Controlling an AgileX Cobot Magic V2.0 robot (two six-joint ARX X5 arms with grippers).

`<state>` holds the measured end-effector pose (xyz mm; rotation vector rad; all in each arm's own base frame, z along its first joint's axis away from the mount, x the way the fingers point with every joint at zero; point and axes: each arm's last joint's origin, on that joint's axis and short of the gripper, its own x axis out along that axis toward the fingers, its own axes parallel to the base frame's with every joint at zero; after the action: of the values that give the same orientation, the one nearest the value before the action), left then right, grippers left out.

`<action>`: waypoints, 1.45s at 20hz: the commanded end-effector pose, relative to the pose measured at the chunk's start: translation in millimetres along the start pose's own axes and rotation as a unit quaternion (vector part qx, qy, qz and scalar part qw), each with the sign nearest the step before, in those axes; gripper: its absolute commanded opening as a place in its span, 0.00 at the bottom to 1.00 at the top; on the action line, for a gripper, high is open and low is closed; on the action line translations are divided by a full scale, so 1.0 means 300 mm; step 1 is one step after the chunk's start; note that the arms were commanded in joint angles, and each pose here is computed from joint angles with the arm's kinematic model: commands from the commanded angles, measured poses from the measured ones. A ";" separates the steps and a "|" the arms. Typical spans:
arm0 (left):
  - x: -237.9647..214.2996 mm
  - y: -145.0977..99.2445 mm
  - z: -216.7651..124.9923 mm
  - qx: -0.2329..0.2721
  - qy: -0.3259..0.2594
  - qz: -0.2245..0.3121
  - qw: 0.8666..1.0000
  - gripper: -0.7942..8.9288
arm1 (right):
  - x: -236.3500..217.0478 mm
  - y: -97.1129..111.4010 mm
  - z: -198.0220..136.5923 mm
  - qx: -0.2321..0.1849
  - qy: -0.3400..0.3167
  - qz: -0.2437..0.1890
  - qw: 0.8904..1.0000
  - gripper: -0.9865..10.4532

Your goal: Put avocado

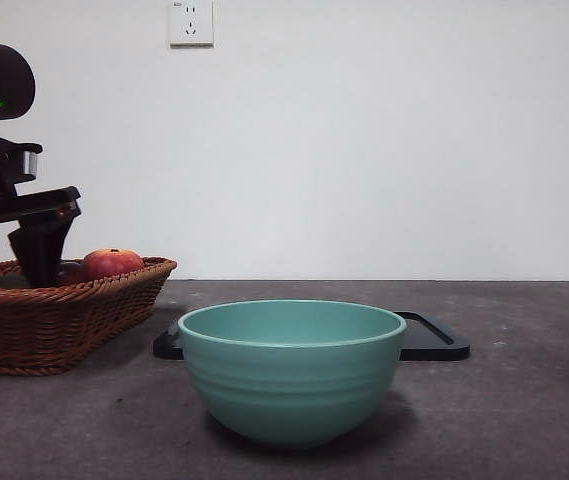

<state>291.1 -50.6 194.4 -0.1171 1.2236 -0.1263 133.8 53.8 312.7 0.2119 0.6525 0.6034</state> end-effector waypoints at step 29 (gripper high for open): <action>-0.375 -0.424 -0.098 0.179 -0.018 -0.189 0.965 0.27 | -0.007 0.010 0.024 -0.015 -0.022 0.002 1.000 0.62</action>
<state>218.5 -154.0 306.4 -0.0189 1.1139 -0.6687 135.1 53.9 314.5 0.2082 0.6267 0.5965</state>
